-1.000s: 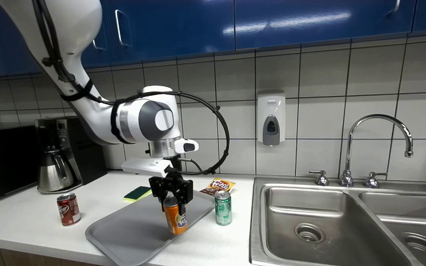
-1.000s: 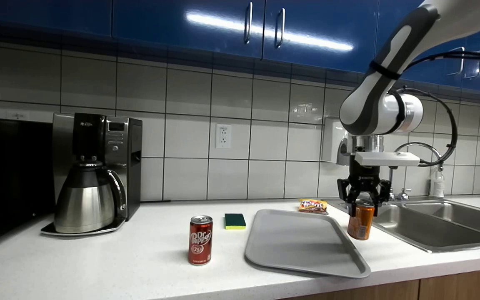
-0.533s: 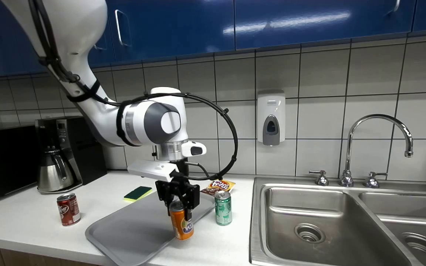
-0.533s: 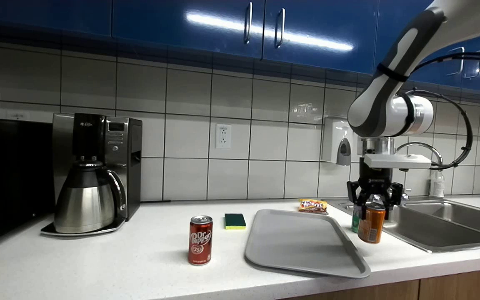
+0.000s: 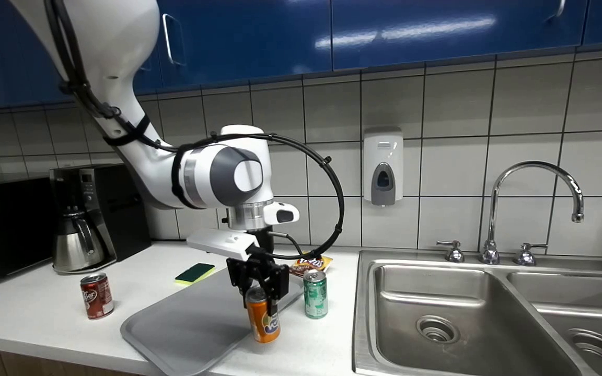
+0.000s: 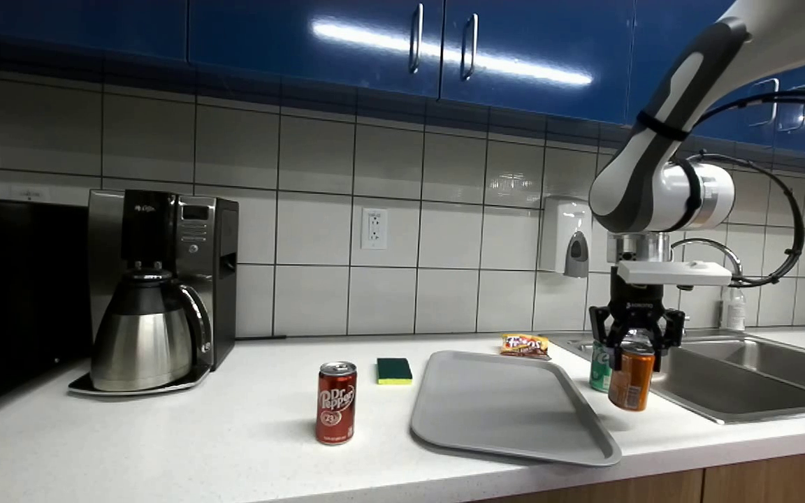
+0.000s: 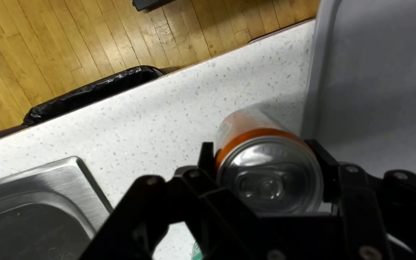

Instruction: Pick up the green sprite can and put it on the counter to the left of the gray tray, pick up the brown dr pepper can and put it on the counter to the right of the gray tray, pick up the orange fanta can and put it on the counter to the right of the gray tray

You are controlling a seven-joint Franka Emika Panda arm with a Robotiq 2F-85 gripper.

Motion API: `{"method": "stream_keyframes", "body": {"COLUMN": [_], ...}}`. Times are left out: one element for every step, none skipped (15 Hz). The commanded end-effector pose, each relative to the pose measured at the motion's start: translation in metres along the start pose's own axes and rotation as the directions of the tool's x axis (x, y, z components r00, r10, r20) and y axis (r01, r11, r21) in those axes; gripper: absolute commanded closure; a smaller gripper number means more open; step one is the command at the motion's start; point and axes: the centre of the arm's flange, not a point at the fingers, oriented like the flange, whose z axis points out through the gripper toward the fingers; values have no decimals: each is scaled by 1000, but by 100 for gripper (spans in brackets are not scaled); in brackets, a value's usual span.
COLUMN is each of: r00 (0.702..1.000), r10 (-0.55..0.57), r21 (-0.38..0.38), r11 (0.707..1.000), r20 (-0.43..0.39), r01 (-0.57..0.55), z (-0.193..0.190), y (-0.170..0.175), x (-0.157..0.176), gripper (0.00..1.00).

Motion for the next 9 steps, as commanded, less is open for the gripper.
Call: {"method": "stream_keyframes", "body": {"r00": [999, 999, 999, 999, 999, 999, 999, 999, 999], "r10": [29, 34, 39, 43, 46, 49, 50, 50, 49], "r21": [6, 6, 5, 5, 4, 3, 3, 2, 3], "r11": [1000, 999, 999, 999, 999, 999, 999, 999, 999], "r20": [-13, -11, -10, -10, -9, -9, -8, -8, -7], "r01": [-29, -34, -39, -43, -46, -49, -50, -49, -49], "z": [1, 3, 4, 6, 7, 8, 10, 10, 11], "y": [10, 11, 13, 15, 15, 16, 13, 11, 10], "x": [11, 14, 16, 19, 21, 24, 26, 29, 30], "gripper": [62, 62, 62, 62, 62, 62, 62, 62, 62]}}
